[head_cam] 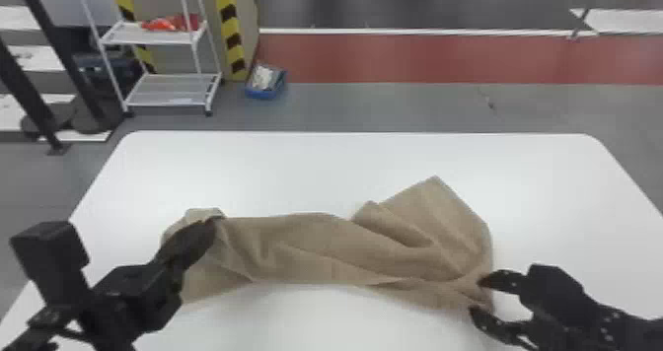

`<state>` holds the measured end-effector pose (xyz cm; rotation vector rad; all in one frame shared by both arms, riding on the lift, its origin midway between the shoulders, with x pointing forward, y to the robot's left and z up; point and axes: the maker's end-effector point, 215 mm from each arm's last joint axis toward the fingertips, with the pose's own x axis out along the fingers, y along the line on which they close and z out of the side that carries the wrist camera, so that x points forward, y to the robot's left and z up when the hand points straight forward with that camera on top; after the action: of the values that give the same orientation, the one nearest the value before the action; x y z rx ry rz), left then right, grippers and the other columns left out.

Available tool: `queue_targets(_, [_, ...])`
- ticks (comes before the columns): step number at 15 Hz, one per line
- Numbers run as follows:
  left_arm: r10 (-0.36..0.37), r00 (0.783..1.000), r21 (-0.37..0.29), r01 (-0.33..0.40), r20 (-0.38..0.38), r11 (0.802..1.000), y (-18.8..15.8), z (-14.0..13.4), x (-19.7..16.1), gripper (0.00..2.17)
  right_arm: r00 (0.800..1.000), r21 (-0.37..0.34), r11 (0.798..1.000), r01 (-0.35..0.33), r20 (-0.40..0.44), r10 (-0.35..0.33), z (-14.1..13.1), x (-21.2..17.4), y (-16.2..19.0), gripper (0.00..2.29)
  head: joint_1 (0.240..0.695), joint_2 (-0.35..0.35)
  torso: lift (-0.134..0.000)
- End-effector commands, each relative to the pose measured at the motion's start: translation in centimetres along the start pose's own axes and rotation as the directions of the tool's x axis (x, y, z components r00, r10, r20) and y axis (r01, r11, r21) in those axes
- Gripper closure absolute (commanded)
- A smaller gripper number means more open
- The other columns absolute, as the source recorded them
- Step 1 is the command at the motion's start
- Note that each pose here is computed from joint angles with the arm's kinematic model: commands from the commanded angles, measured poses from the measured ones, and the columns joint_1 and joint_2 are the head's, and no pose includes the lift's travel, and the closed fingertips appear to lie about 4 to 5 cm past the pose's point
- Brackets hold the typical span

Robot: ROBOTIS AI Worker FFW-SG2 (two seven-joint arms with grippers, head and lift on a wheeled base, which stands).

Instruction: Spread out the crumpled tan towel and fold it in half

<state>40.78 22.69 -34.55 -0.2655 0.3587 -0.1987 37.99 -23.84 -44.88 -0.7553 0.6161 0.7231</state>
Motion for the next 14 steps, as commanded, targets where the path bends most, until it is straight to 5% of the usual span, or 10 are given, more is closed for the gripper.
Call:
queue_targets(1, [0.001,1.000,0.000,-0.001,-0.005,1.000,0.1,-0.2,0.0,1.44,0.995,0.007,0.995,0.100,-0.002,-0.100,-0.7,0.2,-2.3,1.59,0.695,-0.011,-0.124])
queue_targets(4, [-0.001,1.000,-0.001,0.001,-0.002,1.000,0.0,-0.1,0.1,1.44,0.974,0.035,0.975,0.221,0.051,-0.223,0.2,-1.8,-6.1,1.71,0.695,-0.043,-0.124])
queue_targets(7, [-0.004,1.000,0.001,0.004,-0.004,1.000,0.0,-0.1,-0.1,1.44,0.972,0.055,0.978,0.201,0.115,-0.206,2.0,-6.5,-9.1,1.71,0.695,-0.068,-0.124])
queue_targets(10, [-0.007,1.000,0.004,0.007,0.000,1.000,-0.3,0.1,-0.2,1.44,0.949,0.162,0.964,0.211,0.201,-0.242,4.7,-10.6,-13.6,1.71,0.695,-0.088,-0.124])
queue_targets(12, [-0.013,1.000,0.005,0.013,-0.001,1.000,-0.6,0.1,-0.2,1.44,0.939,0.167,0.962,0.218,0.231,-0.253,7.2,-9.0,-14.6,1.70,0.695,-0.104,-0.124])
queue_targets(14, [-0.020,1.000,0.002,0.020,-0.012,1.000,-0.8,-0.2,-0.2,1.44,0.971,0.131,0.980,0.150,0.168,-0.171,6.3,-4.0,-11.5,1.29,0.695,-0.104,-0.124])
